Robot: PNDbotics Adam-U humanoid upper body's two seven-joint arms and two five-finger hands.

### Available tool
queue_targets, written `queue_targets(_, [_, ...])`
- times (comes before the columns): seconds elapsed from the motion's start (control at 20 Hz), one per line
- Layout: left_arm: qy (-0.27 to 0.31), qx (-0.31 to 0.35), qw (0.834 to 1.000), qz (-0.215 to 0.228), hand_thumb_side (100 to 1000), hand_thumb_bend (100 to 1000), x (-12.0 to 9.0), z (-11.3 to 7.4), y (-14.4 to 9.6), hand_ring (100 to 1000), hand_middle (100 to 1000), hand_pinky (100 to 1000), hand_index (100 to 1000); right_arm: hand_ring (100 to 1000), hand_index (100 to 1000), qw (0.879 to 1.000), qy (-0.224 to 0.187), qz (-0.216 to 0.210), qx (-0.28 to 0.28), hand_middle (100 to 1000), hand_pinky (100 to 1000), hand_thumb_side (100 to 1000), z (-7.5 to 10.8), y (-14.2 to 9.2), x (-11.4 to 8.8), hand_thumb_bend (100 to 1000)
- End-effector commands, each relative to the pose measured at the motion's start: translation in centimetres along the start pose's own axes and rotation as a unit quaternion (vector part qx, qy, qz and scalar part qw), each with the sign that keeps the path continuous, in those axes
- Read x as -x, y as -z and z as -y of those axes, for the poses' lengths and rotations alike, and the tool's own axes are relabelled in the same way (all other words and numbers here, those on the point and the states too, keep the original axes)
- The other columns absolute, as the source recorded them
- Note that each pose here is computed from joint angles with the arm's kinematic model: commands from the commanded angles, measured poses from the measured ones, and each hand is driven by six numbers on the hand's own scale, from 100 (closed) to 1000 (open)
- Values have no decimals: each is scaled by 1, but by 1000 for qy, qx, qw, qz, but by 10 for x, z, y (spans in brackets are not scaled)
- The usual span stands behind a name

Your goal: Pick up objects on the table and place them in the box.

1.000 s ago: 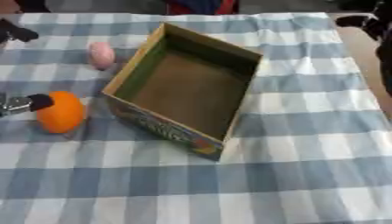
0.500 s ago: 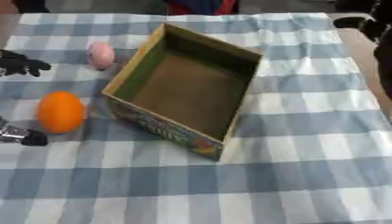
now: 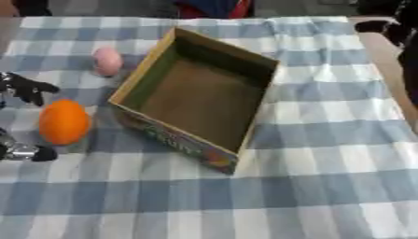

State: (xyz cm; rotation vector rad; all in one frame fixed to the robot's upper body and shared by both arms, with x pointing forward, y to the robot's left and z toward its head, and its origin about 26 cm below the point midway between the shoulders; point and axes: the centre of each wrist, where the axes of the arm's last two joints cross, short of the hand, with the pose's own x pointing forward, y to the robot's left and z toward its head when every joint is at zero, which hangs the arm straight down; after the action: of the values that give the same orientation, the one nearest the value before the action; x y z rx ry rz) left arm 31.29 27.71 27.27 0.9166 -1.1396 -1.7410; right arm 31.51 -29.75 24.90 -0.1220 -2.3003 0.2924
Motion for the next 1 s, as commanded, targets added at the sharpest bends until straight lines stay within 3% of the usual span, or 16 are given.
queue_targets(0.05, [1, -8, 1000, -19, 815, 627, 4, -5, 3, 781, 728, 459, 992, 743, 870, 1000, -6, 11, -4, 652, 691, 1000, 3, 4, -6, 100])
queue_targets(0.4, [23, -5, 998, -53, 813, 624, 10, 0, 15, 793, 753, 474, 998, 743, 870, 1000, -6, 11, -7, 648, 691, 1000, 3, 4, -5, 100])
queue_targets(0.85, [68, 14, 995, -72, 813, 691, 10, 2, 25, 818, 785, 498, 983, 743, 868, 1000, -6, 9, -9, 643, 691, 1000, 3, 3, -5, 100])
queue_targets(1.0, [61, 15, 995, -72, 777, 542, 11, 5, 29, 781, 707, 436, 922, 743, 869, 1000, -6, 8, -8, 643, 691, 1000, 3, 3, -4, 100])
